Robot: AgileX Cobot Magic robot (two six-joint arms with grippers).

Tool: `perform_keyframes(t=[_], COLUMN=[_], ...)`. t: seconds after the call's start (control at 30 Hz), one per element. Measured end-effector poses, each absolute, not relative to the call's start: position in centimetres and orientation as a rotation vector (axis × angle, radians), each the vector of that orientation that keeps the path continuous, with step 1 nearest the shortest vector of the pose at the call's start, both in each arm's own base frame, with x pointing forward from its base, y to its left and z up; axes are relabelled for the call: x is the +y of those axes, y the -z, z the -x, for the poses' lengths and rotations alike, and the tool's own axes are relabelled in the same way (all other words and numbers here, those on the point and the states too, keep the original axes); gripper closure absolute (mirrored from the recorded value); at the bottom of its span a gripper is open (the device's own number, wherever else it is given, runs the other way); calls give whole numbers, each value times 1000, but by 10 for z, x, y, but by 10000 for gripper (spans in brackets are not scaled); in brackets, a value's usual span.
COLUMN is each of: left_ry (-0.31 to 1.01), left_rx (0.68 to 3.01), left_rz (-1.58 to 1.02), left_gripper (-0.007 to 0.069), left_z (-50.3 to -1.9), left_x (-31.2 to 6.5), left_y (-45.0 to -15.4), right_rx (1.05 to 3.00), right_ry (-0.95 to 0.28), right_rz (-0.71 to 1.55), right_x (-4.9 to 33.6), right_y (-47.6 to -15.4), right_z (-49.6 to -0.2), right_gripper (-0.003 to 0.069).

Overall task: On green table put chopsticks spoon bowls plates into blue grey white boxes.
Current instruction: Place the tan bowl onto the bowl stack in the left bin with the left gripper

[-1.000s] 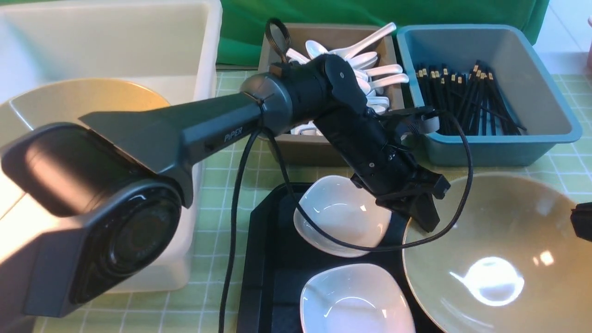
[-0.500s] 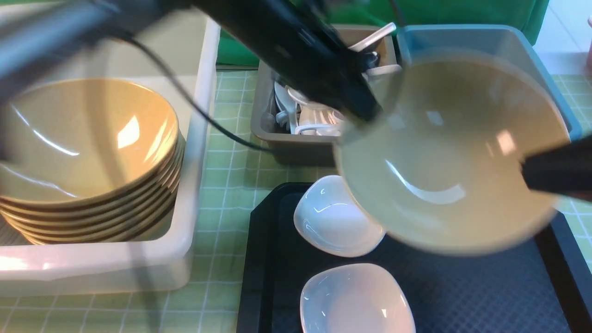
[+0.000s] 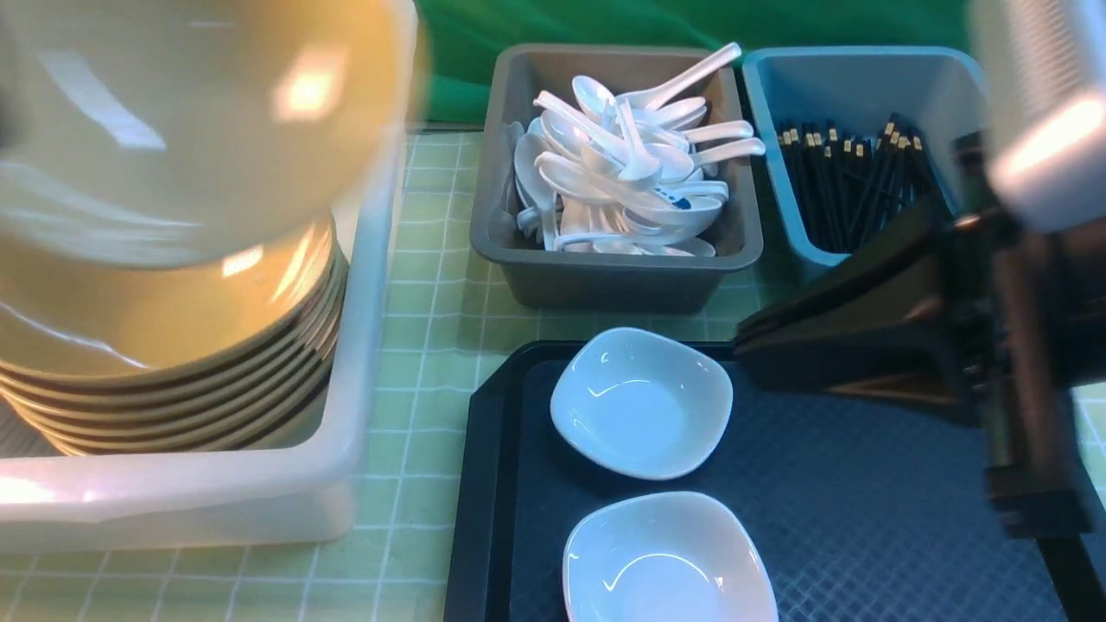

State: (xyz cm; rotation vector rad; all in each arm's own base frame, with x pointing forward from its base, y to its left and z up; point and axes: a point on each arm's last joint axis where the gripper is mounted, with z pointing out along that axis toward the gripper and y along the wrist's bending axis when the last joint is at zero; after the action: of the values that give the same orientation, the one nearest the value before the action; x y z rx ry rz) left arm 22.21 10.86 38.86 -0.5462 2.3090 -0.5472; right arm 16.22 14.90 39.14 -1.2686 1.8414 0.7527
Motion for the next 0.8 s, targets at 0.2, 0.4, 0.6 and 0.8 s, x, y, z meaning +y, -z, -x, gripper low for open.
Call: perform_keyframes(t=[0.2,0.4,0.6,0.8], left_ry=[387,397,301,236], left_rx=[2439,2607,2663,2635], left_rz=[699,663,755,828], left_gripper=[610,610,603,530], left_z=[-215,-241,-252,-256], left_x=[126,108,99,95], left_y=[-369,-346,-335,-336], right_rx=[1850,1844,1847,1849], right_ry=[-757,-756,-759,-762], right_rz=[1261,1245,1246,1251], right_x=[153,154,154,154], right_y=[-388,-389,-389,-388], right_z=[-168,-169,-168,-168], right_gripper=[612,612,603,602])
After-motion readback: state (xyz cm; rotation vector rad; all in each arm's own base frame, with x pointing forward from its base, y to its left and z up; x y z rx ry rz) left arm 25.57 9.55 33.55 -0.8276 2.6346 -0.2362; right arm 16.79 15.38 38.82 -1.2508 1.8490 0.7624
